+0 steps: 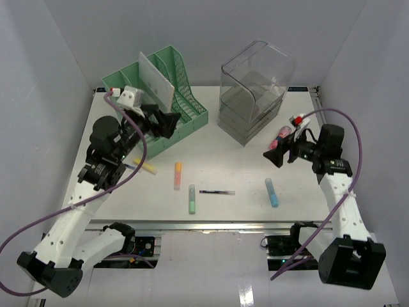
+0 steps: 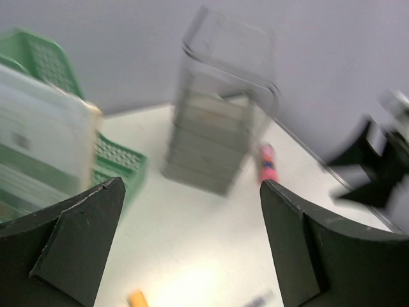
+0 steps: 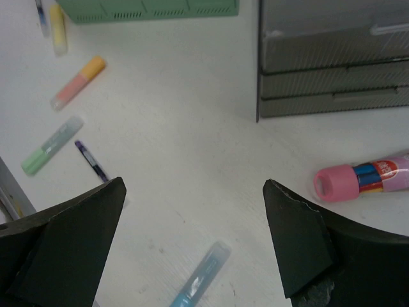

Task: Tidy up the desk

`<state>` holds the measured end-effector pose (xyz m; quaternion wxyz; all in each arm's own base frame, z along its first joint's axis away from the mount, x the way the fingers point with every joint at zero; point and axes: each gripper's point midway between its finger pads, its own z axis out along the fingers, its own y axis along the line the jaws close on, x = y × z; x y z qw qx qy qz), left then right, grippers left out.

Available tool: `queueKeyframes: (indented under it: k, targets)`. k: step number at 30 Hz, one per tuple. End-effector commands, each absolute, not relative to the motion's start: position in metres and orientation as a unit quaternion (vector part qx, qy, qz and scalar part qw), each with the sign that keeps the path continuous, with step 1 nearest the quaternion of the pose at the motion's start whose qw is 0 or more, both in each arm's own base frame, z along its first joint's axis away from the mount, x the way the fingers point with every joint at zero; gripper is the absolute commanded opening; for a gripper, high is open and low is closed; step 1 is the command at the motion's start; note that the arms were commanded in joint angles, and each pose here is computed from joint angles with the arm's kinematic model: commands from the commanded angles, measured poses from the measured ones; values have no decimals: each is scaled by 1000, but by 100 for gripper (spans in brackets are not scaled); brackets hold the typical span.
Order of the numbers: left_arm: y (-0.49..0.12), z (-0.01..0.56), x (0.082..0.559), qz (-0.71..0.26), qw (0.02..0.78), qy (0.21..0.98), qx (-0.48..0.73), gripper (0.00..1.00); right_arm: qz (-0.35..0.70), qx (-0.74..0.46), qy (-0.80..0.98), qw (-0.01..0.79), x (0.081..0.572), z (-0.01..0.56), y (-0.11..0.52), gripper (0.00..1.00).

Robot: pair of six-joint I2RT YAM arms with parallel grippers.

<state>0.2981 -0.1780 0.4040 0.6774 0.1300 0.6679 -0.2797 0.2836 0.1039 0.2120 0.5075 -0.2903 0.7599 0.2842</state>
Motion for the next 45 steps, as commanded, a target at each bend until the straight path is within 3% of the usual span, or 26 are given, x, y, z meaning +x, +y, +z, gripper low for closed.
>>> queueKeyframes:
  k: [1,9,13,26,45]
  targets:
    - [-213,341,244,-437,558,692,136,98,333,-177,761,527,337,273,103,97]
    - [-209,323,208,-510,537,666,90,98,420,-102,732,526,393,270,110,97]
    - [-205,318,206,-504,538,671,84,98,453,-82,724,513,411,261,108,80]
    - [-205,312,214,-501,534,678,64,98,517,28,707,482,453,212,78,59]
    - [-208,316,225,-501,526,686,49,98,585,78,659,466,489,200,74,52]
